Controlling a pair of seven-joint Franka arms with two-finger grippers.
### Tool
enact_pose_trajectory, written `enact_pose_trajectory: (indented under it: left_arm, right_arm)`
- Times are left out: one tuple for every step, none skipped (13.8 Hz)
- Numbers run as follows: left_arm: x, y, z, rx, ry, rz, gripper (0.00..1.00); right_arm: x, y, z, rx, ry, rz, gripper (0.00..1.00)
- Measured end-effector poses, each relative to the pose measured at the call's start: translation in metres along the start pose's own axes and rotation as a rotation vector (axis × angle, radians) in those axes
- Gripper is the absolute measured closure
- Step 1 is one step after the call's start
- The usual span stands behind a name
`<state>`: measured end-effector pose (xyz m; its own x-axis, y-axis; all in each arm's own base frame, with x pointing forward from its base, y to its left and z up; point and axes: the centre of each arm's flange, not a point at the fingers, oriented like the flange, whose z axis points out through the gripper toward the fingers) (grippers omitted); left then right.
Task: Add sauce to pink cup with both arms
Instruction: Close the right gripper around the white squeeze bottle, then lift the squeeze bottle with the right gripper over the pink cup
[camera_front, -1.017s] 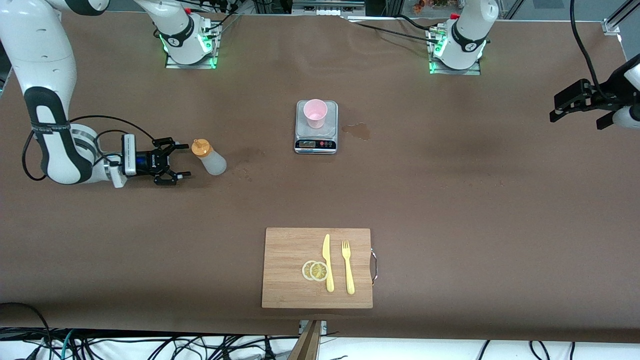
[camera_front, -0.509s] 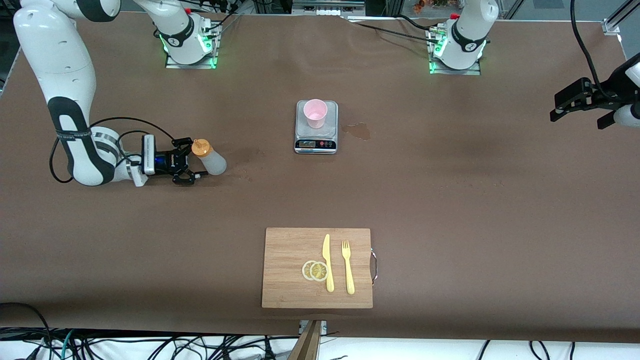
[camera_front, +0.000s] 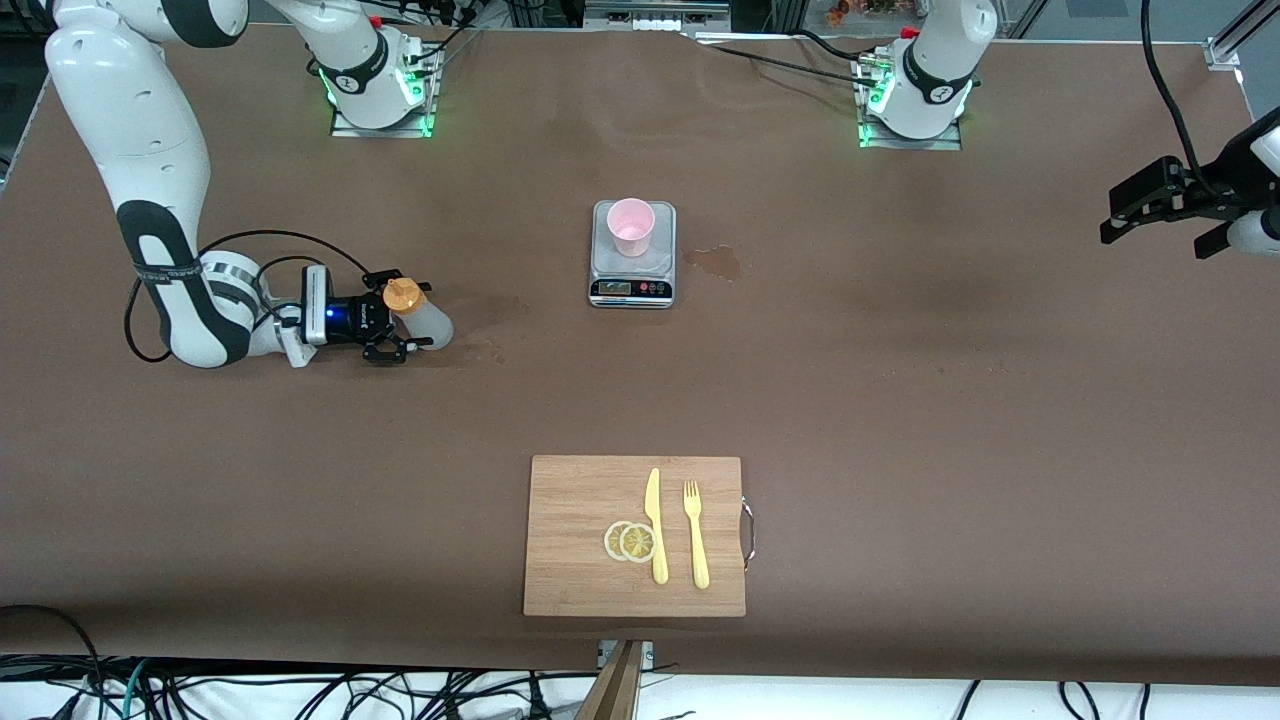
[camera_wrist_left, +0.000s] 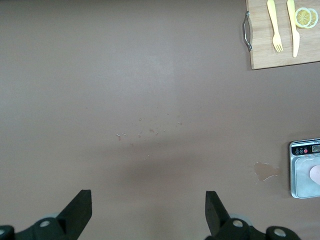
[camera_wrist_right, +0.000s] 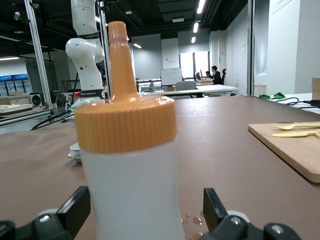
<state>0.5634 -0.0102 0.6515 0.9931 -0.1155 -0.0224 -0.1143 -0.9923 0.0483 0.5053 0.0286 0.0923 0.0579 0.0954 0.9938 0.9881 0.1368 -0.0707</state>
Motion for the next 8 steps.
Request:
enact_pose_trajectory:
  left_arm:
    - [0.0,0.0,0.0,0.0,0.0,0.0,0.0]
    - [0.0,0.0,0.0,0.0,0.0,0.0,0.0]
    - [0.0,0.0,0.0,0.0,-0.001,0.0,0.0]
    - [0.0,0.0,0.0,0.0,-0.001,0.0,0.0]
    - [0.0,0.0,0.0,0.0,-0.001,0.0,0.0]
    - [0.0,0.0,0.0,0.0,-0.001,0.0,0.0]
    - [0.0,0.0,0.0,0.0,-0.002,0.0,0.0]
    - [0.0,0.0,0.0,0.0,-0.002,0.0,0.0]
  right_arm:
    - [0.001,0.0,0.002,0.001,0.006,-0.001,0.01]
    - [0.002,0.001,0.003,-0.001,0.013,-0.003,0.03]
    - [0.002,0.001,0.003,-0.005,0.017,-0.004,0.04]
    - [0.002,0.002,0.003,-0.01,0.02,-0.005,0.11]
    - [0.003,0.003,0.003,-0.017,0.023,-0.006,0.25]
    - [0.003,0.003,0.003,-0.021,0.025,-0.007,0.38]
    - [0.004,0.005,0.004,-0.026,0.023,-0.011,0.47]
    - [0.009,0.01,0.005,-0.034,0.012,-0.017,0.58]
